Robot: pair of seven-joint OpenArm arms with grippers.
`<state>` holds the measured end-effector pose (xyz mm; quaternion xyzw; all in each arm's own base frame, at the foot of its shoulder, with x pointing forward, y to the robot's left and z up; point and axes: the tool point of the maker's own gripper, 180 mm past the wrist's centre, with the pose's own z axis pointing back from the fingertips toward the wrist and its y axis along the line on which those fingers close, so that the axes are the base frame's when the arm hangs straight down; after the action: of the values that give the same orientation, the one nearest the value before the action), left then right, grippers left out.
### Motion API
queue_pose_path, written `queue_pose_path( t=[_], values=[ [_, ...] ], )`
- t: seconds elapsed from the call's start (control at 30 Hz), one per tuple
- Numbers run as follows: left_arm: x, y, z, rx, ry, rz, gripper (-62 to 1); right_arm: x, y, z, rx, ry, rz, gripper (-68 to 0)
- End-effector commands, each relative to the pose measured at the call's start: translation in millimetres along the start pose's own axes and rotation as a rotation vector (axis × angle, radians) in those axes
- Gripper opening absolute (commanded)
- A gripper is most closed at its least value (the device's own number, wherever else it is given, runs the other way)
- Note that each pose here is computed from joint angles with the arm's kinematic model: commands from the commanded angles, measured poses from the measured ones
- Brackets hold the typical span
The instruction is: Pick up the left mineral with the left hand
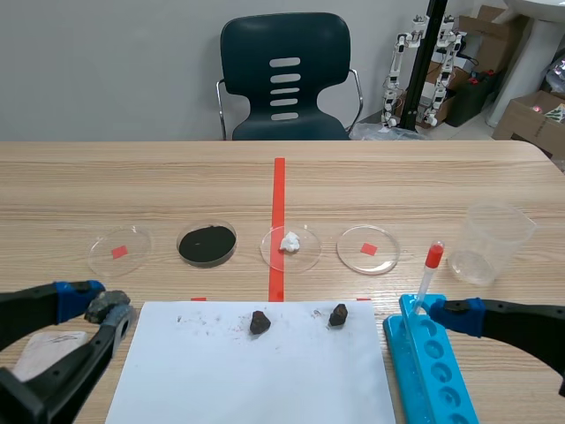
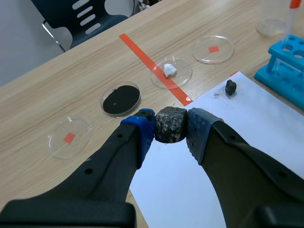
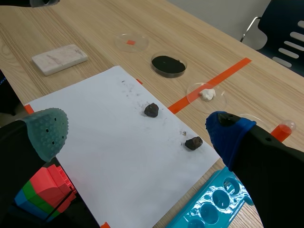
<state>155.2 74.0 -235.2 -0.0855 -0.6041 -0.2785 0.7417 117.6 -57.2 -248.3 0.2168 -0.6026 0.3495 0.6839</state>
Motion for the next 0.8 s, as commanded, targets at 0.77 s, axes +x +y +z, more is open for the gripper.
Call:
queue_pose_path(
  t=[0.77],
  values=[
    [3.0, -0.2, 0.7, 0.003, -0.012, -0.014, -47.5, 11.8, -4.2, -2.0, -0.014, -0.042, 0.006, -6.9]
  ],
)
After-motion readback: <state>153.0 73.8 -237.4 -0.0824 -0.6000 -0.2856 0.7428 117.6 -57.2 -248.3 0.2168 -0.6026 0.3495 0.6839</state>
